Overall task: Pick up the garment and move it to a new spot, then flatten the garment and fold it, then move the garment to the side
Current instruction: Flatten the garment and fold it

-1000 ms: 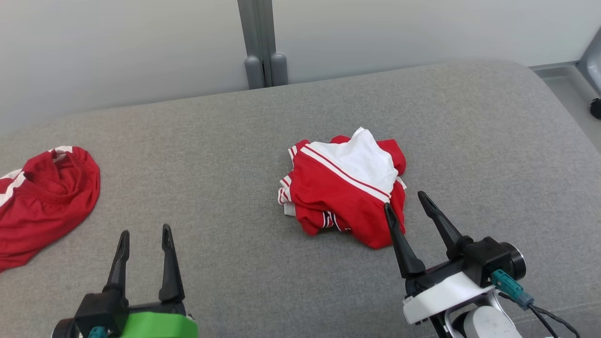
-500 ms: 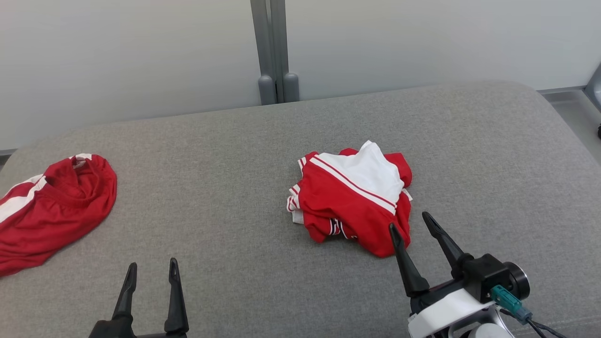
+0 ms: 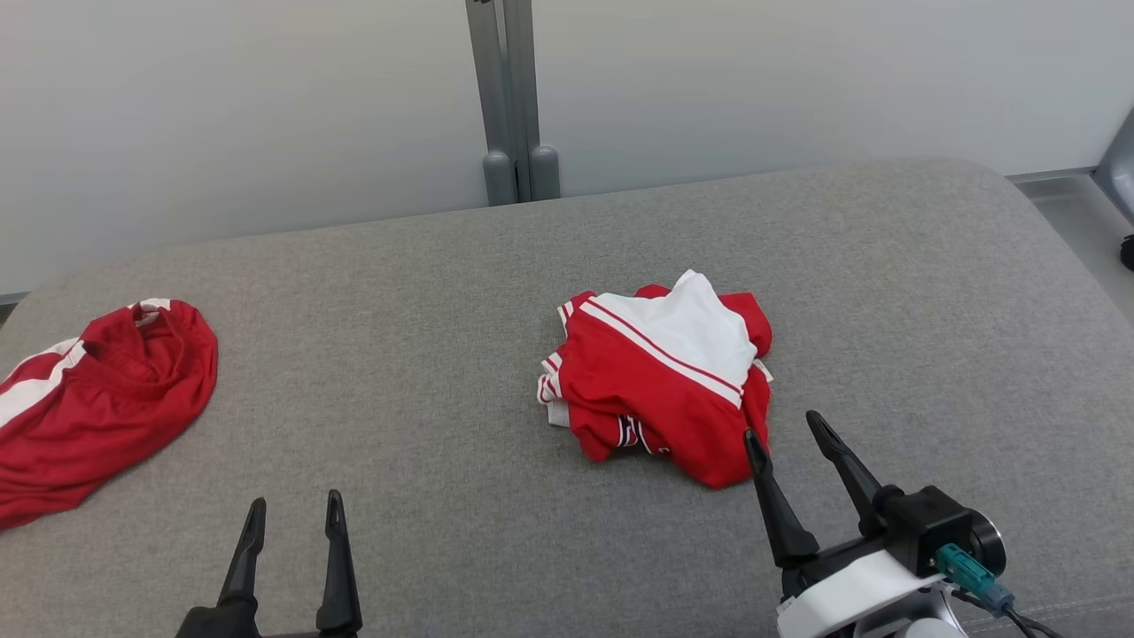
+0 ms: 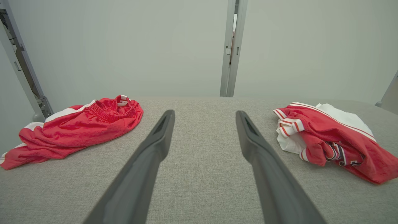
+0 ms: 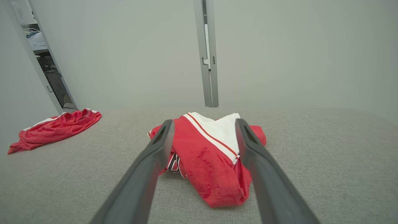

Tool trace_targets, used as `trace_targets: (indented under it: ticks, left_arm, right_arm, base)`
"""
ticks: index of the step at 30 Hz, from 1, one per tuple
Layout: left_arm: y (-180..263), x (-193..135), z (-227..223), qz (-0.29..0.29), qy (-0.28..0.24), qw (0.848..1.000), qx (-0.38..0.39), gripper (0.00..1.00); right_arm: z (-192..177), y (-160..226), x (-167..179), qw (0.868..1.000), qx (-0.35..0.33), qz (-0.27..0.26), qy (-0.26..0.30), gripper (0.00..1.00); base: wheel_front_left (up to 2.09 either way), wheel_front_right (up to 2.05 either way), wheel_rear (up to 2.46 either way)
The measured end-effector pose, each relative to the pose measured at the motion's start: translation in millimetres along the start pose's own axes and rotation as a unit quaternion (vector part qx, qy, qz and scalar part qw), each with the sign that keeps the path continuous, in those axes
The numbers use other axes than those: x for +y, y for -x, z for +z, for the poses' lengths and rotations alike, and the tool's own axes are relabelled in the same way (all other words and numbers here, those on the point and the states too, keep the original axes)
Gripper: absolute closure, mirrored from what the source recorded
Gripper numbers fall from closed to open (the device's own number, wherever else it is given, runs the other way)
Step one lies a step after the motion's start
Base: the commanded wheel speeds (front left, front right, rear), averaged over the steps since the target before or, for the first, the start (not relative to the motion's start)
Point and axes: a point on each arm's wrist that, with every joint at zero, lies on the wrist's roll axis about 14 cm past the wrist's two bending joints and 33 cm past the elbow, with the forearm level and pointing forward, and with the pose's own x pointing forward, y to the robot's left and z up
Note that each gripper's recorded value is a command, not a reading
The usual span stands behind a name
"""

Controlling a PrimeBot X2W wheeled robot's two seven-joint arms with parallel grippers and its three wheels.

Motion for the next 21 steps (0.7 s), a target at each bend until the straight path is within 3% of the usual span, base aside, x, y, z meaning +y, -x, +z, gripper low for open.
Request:
trace_targets:
  ticks: [21]
  left_arm:
    - [-0.6, -0.5, -4.8, -0.003, -0.005, 1.000, 0.008, 0.00]
  right_arm:
    - [-4.6, 1.3, -1.8, 1.000, 0.006, -0.005, -0.014, 0.00]
  base:
    - [0.00, 0.00, 0.00]
